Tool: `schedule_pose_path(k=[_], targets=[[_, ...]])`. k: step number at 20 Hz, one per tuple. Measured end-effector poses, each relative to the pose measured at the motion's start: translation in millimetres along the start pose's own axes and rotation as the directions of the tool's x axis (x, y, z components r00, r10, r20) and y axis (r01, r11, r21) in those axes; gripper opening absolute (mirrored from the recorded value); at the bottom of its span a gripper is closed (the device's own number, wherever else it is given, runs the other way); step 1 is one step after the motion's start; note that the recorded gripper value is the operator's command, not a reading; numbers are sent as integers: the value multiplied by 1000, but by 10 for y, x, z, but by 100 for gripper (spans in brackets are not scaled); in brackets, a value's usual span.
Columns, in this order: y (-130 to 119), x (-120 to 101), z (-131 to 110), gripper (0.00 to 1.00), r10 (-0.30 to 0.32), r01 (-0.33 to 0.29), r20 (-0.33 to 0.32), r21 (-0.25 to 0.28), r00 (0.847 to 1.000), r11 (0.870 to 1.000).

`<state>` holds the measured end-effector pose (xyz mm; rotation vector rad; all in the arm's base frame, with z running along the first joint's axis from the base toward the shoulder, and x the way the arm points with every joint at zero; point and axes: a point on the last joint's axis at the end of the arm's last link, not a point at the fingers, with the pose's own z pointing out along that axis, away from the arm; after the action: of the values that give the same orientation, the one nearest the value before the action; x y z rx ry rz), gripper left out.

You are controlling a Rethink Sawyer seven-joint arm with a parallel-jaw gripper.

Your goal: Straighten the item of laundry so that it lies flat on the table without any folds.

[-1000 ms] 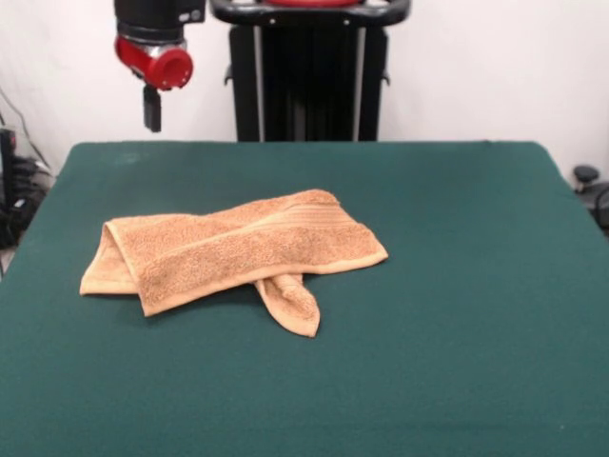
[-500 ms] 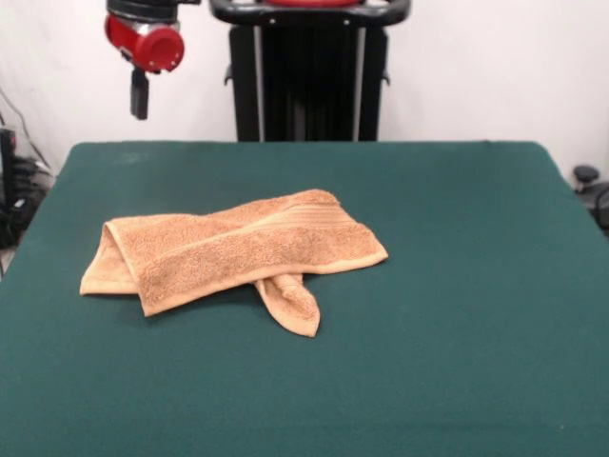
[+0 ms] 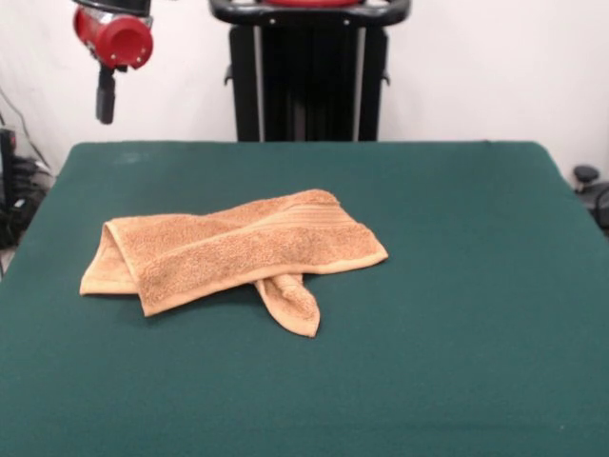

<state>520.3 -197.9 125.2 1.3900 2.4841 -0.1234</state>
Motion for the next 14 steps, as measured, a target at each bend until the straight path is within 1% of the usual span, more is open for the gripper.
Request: schedule_pose_path(k=[4, 6, 9, 11, 12, 14], targets=[[187, -86, 37, 0, 6, -6, 16, -15, 1000, 1000], [381, -115, 75, 0, 1, 0, 27, -25, 1000, 1000], [608, -108, 105, 0, -14, 15, 33, -28, 999, 999], [689, -97, 115, 0, -19, 20, 33, -27, 999, 999], [786, -85, 131, 0, -26, 27, 29, -25, 999, 999], [878, -70, 153, 0, -32, 32, 20, -22, 999, 999]])
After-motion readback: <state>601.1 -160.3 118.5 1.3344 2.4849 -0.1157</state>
